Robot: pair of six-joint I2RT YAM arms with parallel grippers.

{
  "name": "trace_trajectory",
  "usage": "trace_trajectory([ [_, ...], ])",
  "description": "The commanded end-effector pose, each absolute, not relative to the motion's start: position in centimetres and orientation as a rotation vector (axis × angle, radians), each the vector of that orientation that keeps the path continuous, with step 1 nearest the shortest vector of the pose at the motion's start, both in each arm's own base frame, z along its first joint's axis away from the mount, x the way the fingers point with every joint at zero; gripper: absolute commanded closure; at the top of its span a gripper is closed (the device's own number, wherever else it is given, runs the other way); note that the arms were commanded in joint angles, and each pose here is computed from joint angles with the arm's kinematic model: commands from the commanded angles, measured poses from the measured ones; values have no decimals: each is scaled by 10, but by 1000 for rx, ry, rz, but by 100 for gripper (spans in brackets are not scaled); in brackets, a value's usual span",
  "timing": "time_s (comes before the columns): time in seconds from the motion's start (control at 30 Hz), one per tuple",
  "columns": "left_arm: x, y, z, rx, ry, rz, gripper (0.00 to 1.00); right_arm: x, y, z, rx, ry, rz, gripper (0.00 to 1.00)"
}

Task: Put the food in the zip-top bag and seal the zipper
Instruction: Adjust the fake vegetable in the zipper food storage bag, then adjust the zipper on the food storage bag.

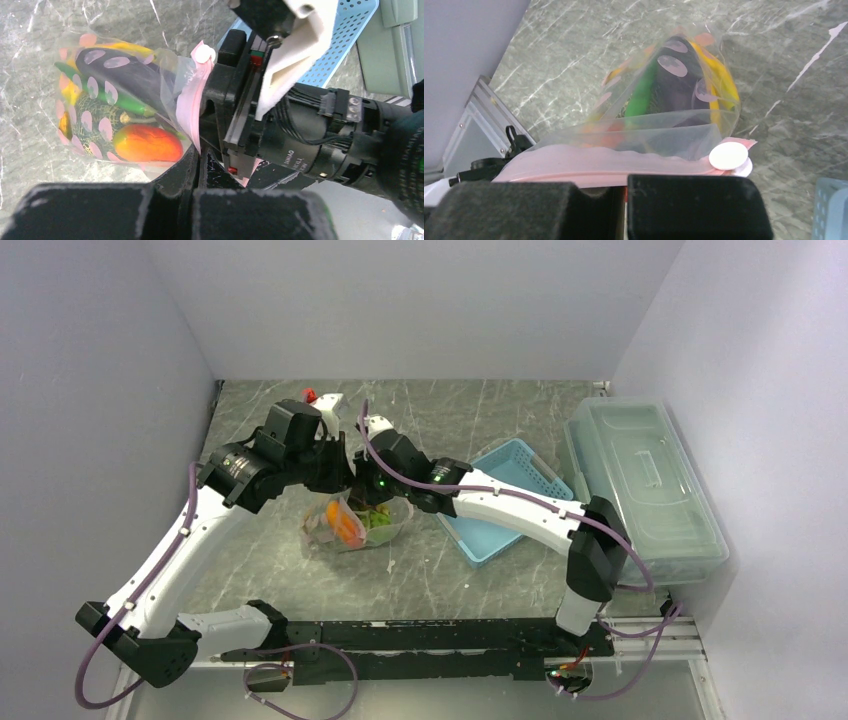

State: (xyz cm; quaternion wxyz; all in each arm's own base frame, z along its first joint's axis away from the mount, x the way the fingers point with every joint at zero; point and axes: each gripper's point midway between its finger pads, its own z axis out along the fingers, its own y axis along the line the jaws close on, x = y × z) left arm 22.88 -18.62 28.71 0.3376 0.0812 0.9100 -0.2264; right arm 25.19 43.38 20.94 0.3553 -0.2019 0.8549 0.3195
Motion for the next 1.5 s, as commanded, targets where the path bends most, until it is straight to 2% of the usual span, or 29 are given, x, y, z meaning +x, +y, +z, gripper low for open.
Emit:
trace_trajectory([
  [0.0,228,-195,314,217,2281,-683,100,262,446,218,-450,2165,854,100],
  [0.1,228,-192,315,214,2280,-670,100,263,443,225,-446,2147,843,99],
  [0.4,226,-186,310,206,2287,-633,100,260,421,259,-455,2072,816,64],
  [0.53,226,-184,308,208,2292,-621,100,250,410,282,-513,2016,842,52],
  [1.03,223,-186,304,282,2291,-623,100,236,335,316,-720,1873,631,37],
  [1.47,190,-208,314,613,2200,-828,100,206,296,344,-1062,1534,526,28],
])
